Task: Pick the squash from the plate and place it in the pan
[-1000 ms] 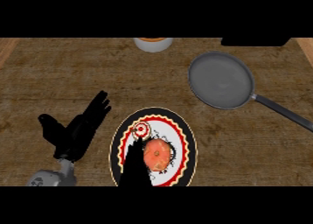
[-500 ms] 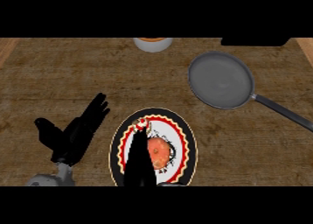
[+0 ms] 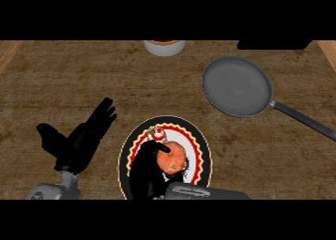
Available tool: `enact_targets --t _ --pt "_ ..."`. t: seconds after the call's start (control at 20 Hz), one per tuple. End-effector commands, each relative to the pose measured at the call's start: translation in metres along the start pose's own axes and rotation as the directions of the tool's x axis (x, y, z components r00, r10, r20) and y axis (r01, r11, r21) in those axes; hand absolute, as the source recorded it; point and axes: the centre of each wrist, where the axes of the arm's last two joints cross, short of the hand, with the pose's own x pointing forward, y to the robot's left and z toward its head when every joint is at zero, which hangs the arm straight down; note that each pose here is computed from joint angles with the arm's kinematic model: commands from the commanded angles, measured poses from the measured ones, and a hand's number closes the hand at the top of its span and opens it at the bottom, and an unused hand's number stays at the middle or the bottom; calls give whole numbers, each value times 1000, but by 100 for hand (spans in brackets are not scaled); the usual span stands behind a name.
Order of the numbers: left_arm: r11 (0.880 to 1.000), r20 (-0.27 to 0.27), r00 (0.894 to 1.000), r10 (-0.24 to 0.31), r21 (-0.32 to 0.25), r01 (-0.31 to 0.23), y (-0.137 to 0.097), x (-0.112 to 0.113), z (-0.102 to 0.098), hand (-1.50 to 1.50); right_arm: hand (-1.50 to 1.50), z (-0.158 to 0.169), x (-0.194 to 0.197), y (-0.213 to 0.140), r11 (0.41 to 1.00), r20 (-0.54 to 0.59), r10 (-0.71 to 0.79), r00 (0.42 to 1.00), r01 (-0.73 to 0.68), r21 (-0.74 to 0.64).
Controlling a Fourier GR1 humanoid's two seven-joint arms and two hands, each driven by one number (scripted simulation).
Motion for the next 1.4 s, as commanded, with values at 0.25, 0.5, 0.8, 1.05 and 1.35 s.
enact_targets --t 0.25,0.5,0.8,1.05,1.35 --pt "1000 -5 1000 12 17 -11 -7 -7 0 0 150 -10 -30 10 908 -149 -417 897 419 -15" --pt "999 10 1000 5 36 -5 12 0 4 0 150 4 -54 30 592 -336 -787 517 786 -178" --pt "1000 -21 1000 -3 19 3 4 -10 9 0 150 47 -71 -11 417 -267 -909 320 695 -586" --pt "1000 -9 1000 2 16 -2 7 -4 7 0 150 76 -70 -12 184 -133 -983 127 654 -733" --pt "1000 13 1000 8 1 -8 -4 0 13 0 150 80 -95 15 4 -39 -998 -44 617 -787"
